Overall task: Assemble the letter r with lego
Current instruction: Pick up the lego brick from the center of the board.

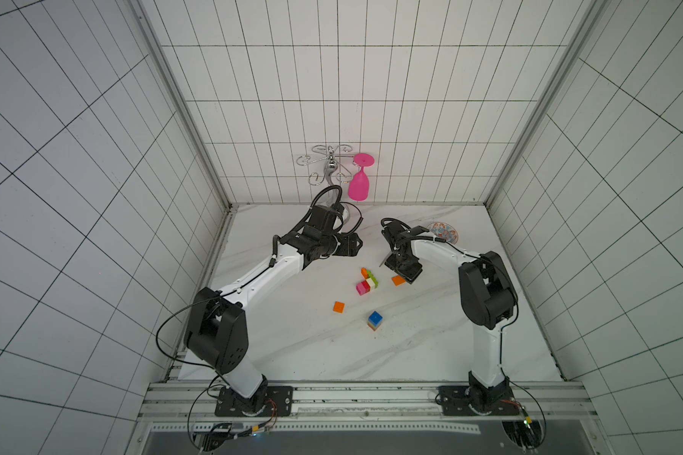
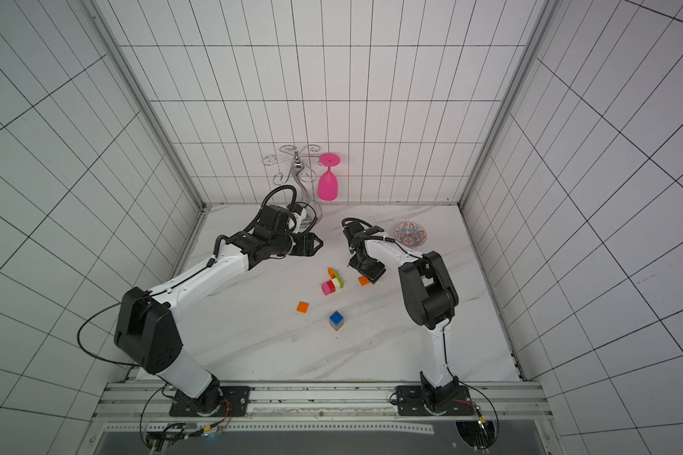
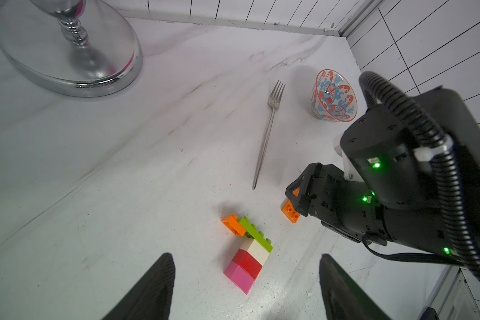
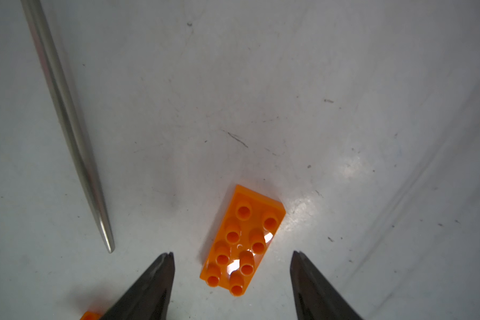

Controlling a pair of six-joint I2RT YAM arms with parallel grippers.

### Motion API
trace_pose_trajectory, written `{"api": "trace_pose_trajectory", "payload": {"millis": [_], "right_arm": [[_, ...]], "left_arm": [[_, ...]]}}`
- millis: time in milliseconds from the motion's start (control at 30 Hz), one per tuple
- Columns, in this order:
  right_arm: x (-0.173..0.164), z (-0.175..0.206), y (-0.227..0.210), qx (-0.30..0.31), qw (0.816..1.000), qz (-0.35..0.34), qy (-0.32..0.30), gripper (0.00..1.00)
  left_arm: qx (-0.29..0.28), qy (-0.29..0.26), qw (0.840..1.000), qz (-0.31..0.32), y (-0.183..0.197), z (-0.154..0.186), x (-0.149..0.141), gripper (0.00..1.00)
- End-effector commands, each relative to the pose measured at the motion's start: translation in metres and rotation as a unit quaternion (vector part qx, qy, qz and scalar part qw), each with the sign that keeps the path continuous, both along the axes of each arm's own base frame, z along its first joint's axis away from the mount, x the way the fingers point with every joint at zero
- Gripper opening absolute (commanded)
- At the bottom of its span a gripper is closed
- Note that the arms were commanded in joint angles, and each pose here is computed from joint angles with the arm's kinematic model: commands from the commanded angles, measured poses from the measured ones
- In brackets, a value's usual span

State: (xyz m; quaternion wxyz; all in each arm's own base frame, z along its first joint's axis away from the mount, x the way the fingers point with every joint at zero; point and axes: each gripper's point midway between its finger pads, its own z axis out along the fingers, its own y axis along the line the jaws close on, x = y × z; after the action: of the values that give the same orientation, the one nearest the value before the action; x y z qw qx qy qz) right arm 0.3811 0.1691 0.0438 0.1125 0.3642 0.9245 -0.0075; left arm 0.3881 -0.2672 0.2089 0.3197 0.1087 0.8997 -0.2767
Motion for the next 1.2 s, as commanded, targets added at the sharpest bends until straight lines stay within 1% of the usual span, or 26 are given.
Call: {"api": "trace_pose_trajectory", "payload": {"millis": [0,500,600,700,1167], "right_arm": [[0.001,0.003,-0.002,-0.016,1.000,-0.019,0.004,0.68],[0.001,-0.016,0.000,-0.017,0.999,-0.014,0.026,0.59],[0.001,-0.019,0.000,-0.020,0.999,-0.012,0.028,0.57],[-0.001,-0.022,-0.003,-0.023,0.999,-0.015,0.033,0.50],[-0.013,-0.044,-0.006,-0.007,0.998,-0.014,0.060,0.41]], "left_arm": [[-0.006,-0.004,1.000,-0.009,-0.005,0.001,0.005,0.74],[-0.008,0.005,1.000,-0.013,-0.007,-0.005,0.005,0.73],[-0.008,0.007,1.000,-0.014,-0.008,-0.006,0.005,0.73],[-0.008,0.009,1.000,-0.015,-0.009,-0.007,0.005,0.73],[-0.005,0.013,1.000,-0.015,-0.009,-0.011,0.006,0.72]]}}
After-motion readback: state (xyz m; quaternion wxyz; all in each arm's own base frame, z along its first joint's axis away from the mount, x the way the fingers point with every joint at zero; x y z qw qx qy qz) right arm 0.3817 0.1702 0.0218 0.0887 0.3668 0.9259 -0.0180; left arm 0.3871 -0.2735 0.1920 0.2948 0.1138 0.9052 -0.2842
